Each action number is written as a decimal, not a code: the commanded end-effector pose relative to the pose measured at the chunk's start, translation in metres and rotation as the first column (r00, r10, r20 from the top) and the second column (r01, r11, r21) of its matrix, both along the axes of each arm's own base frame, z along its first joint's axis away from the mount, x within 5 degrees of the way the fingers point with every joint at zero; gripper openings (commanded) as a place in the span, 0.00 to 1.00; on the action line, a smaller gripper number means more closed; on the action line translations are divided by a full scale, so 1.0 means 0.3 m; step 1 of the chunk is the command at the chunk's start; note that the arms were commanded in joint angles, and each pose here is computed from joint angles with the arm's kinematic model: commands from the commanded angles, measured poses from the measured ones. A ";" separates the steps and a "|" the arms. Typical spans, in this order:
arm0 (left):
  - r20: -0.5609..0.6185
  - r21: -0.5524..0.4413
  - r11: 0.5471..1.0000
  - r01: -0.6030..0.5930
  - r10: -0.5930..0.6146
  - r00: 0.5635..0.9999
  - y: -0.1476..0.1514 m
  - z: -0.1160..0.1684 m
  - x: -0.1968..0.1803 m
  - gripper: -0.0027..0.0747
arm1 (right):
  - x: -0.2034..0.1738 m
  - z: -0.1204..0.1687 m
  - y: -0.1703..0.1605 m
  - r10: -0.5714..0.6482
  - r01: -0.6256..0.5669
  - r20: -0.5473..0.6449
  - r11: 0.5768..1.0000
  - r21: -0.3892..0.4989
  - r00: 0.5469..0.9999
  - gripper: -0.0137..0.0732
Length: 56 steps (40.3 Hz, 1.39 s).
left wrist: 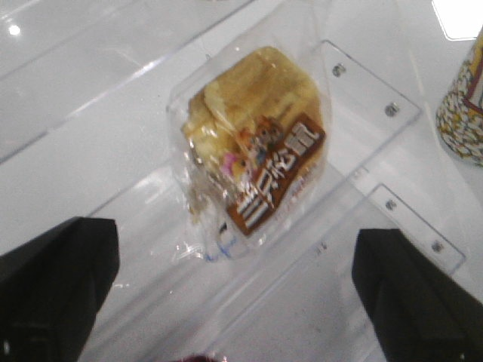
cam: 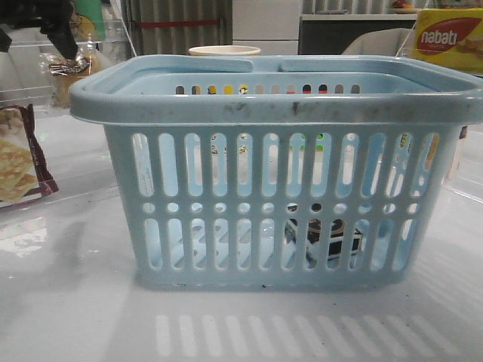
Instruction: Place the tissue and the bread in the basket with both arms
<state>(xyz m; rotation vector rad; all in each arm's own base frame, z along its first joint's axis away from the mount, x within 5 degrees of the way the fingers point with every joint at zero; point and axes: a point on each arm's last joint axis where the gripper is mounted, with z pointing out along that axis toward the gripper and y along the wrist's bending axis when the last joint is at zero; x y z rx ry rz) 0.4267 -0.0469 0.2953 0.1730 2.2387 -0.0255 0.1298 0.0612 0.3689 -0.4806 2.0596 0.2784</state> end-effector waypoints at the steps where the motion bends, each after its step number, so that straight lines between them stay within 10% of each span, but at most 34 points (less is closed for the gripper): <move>1: 0.194 -0.054 0.999 -0.010 0.020 0.981 0.003 0.109 0.045 0.91 | 0.002 0.047 -0.001 -0.003 0.000 0.094 1.000 0.029 0.996 0.80; 12: 0.213 -0.057 0.998 -0.005 0.017 0.977 -0.015 0.014 0.142 0.85 | 0.002 0.047 -0.001 -0.003 0.000 0.094 1.000 0.029 0.996 0.80; 32: 0.205 -0.047 0.999 -0.003 0.013 0.979 -0.007 0.118 0.079 0.15 | 0.002 0.047 -0.001 -0.003 0.000 0.094 1.000 0.029 0.996 0.80; 56: 0.186 0.061 0.953 0.298 -0.304 0.934 -0.249 0.478 -0.343 0.15 | 0.002 0.047 -0.001 -0.003 0.000 0.094 1.000 0.029 0.996 0.80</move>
